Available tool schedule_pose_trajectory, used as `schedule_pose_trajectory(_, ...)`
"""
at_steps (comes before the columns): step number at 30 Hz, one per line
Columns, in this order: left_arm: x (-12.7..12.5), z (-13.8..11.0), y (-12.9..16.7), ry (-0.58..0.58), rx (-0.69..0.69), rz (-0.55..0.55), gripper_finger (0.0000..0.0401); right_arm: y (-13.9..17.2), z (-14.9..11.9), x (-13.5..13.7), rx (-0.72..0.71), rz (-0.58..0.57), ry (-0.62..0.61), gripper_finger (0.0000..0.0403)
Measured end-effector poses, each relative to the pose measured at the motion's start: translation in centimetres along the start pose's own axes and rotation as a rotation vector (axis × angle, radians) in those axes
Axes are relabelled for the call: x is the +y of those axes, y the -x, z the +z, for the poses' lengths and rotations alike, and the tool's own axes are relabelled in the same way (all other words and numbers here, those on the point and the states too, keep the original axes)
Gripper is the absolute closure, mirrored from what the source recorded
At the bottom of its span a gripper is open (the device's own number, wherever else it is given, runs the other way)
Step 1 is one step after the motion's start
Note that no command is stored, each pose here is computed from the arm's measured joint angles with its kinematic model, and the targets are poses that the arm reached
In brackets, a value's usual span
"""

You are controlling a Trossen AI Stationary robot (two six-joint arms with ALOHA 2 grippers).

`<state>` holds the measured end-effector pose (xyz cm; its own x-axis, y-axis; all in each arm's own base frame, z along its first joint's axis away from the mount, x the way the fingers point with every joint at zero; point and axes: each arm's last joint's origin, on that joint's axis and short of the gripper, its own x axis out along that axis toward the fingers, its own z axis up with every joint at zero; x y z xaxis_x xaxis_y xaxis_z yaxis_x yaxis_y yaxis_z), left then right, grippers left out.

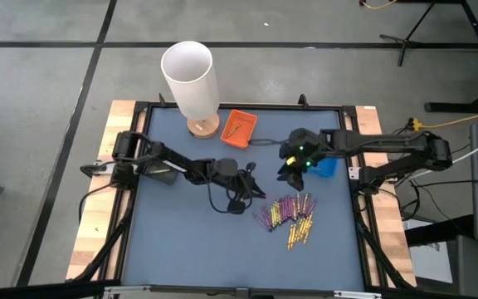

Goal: Sort crayons
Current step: Put the violet crayon into the blue basket

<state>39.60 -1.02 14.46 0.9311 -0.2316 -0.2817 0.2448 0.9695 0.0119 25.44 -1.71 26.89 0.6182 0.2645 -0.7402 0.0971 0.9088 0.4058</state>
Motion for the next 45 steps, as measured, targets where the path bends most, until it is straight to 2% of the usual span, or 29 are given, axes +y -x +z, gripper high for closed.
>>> schedule_pose_trajectory(6,1.2,-0.1,0.3,0.102,-0.003,0.029,0.0387,-2.0,-0.6,1.8,0.036,-0.070,0.101,0.0269)
schedule_pose_trajectory(11,1.4,-0.1,0.3,0.115,-0.004,0.034,0.0386,-3.4,-1.2,2.9,0.058,-0.153,0.155,0.0269)
schedule_pose_trajectory(20,1.4,0.0,0.3,0.114,-0.004,0.032,0.0386,-4.7,-2.1,4.3,0.108,-0.133,0.203,0.0269)
schedule_pose_trajectory(39,1.3,0.5,0.3,0.103,-0.053,0.028,0.0386,-4.7,-2.0,4.2,0.107,-0.135,0.190,0.0270)
schedule_pose_trajectory(45,1.3,0.5,0.3,0.103,-0.054,0.028,0.0386,-4.7,-2.0,4.2,0.107,-0.135,0.190,0.0309)
